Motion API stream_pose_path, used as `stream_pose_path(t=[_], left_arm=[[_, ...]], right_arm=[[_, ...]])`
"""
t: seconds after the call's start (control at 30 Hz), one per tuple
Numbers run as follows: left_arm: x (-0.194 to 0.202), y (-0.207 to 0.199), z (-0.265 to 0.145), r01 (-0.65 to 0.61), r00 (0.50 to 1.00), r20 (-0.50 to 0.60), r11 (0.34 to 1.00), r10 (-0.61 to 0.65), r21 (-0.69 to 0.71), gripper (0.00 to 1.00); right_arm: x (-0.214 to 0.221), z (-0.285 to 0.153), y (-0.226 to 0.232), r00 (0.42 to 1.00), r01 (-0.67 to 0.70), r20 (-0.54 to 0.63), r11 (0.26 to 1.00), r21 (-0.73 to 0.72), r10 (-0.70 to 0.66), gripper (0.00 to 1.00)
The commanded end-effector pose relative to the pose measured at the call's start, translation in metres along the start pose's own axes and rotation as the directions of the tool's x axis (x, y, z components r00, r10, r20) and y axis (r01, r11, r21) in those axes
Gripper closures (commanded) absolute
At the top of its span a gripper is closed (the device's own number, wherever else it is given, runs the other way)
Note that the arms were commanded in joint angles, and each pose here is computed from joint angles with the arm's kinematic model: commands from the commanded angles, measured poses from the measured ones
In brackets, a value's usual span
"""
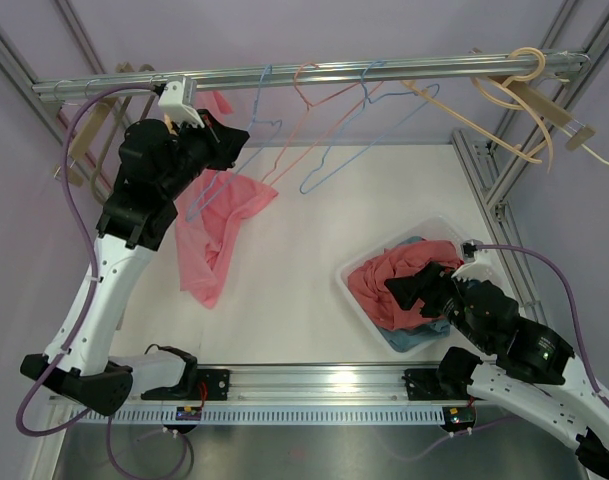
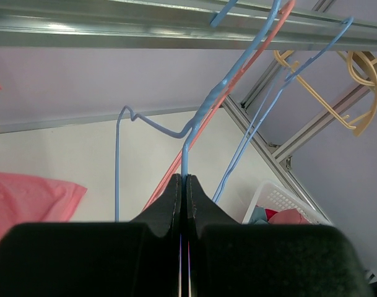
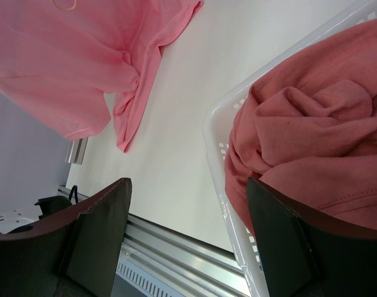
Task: Remove the t-shirt from the hanger
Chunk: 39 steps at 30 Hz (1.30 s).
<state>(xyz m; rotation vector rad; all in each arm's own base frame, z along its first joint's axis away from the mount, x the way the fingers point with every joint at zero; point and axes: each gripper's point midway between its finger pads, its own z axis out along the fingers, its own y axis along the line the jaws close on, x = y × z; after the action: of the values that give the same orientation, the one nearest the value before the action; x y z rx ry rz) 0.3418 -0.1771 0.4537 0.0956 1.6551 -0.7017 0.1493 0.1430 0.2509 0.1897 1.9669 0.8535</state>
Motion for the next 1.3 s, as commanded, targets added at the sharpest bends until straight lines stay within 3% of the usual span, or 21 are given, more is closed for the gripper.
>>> stream_pose_path(t=[0.0, 0.17, 0.23, 0.67, 1.07, 1.27], left_arm=[[-0.018, -0.003, 0.002, -0.023, 0.997, 0.079, 1.000, 0.022, 0.008, 1.00], [-0.011, 0.002, -0.002, -0.031, 0.997, 0.072, 0.999, 0.032, -0.009, 0.92], [-0.008, 0.006, -0.002, -0.034, 0.997, 0.068, 0.999, 0.035, -0.024, 1.00], [-0.053, -0.028, -0.034, -0.025, 0.972, 0.235, 0.995, 0.002, 0.095, 1.00], [-0.039, -0.009, 0.002, -0.004, 0.985, 0.172, 0.999, -0.002, 0.032, 1.00], [-0.030, 0.018, 0.022, 0.062, 0.988, 0.140, 0.998, -0.061, -0.006, 1.00]], right_arm=[[-0.003, 0.000, 0.011, 1.000, -0.002, 0.001, 0.999, -0.051, 0.002, 0.17], [-0.001, 0.003, 0.015, 1.000, 0.000, -0.008, 0.998, -0.063, -0.001, 0.17], [0.000, 0.004, 0.017, 1.000, 0.002, -0.010, 0.998, -0.069, -0.003, 0.17], [-0.001, 0.006, 0.023, 1.000, -0.004, -0.016, 0.996, -0.085, 0.003, 0.18], [-0.001, 0.004, 0.026, 1.000, -0.006, -0.018, 0.995, -0.101, 0.004, 0.18], [0.003, 0.007, 0.028, 0.999, -0.001, -0.033, 0.994, -0.107, -0.002, 0.18]])
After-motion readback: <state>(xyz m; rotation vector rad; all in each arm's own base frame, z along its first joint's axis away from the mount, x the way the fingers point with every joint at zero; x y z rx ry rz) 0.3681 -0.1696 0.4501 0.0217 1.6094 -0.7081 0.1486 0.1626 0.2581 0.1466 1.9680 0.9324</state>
